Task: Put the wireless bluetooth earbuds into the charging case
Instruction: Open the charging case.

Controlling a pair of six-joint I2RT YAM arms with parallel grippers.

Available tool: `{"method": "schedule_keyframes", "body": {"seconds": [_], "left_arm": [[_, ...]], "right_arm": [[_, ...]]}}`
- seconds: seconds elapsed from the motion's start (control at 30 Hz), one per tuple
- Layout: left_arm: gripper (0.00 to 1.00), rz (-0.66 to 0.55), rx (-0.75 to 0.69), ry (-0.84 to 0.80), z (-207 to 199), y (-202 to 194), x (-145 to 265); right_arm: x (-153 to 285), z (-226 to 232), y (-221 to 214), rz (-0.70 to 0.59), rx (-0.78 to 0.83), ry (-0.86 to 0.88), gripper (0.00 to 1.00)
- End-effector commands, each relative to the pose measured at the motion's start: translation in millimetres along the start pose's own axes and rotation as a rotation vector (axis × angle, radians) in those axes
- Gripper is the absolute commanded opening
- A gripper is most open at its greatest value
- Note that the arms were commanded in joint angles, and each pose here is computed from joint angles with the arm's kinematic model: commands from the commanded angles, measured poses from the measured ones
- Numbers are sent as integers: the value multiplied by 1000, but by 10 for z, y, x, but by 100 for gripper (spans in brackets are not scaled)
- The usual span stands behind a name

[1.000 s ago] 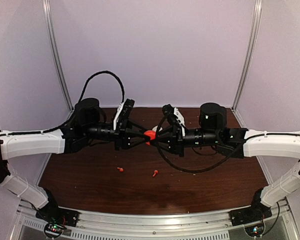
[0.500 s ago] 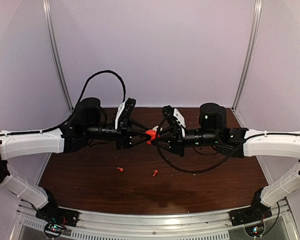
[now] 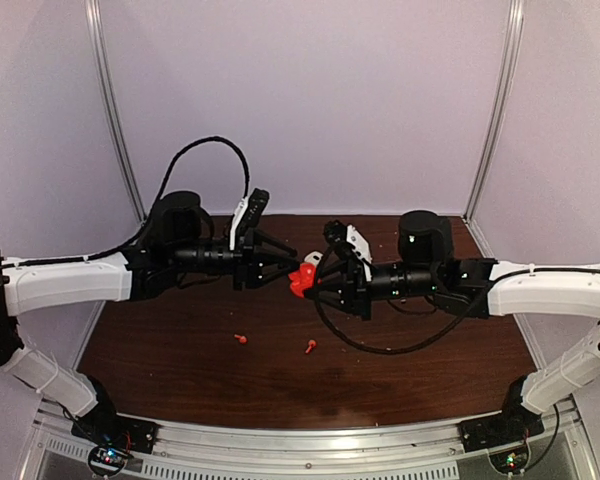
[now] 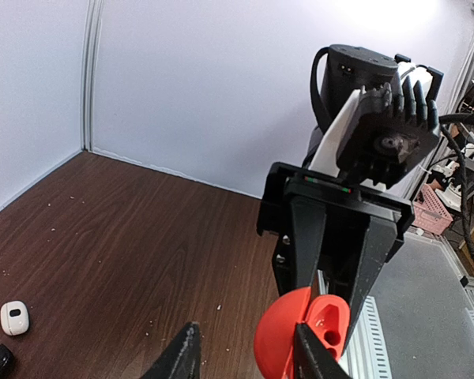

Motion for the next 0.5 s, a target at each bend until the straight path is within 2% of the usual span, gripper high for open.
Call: {"method": "schedule_keyframes", "body": {"seconds": [0.0,0.33,0.47], "left_arm": [[41,-41,-24,-1,43,150,-30],[49,-67,-62,68,68,192,204],[50,-30,-36,112,127,40,283]], "right_arm": [[62,114,96,-30,38,33,0],[179,42,13,-42,87,-39,0],[220,65,17,-44,93,-36,0]]}}
Point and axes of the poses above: each gripper's point midway between its finger pads, its own x axis back along the fingers, its own z axis along the line the jaws close on, y = z × x, the point moved 1 cm from there along x, back along the fingers, and after that the axes turned 7 degrees about -x, right-handed, at the moved point
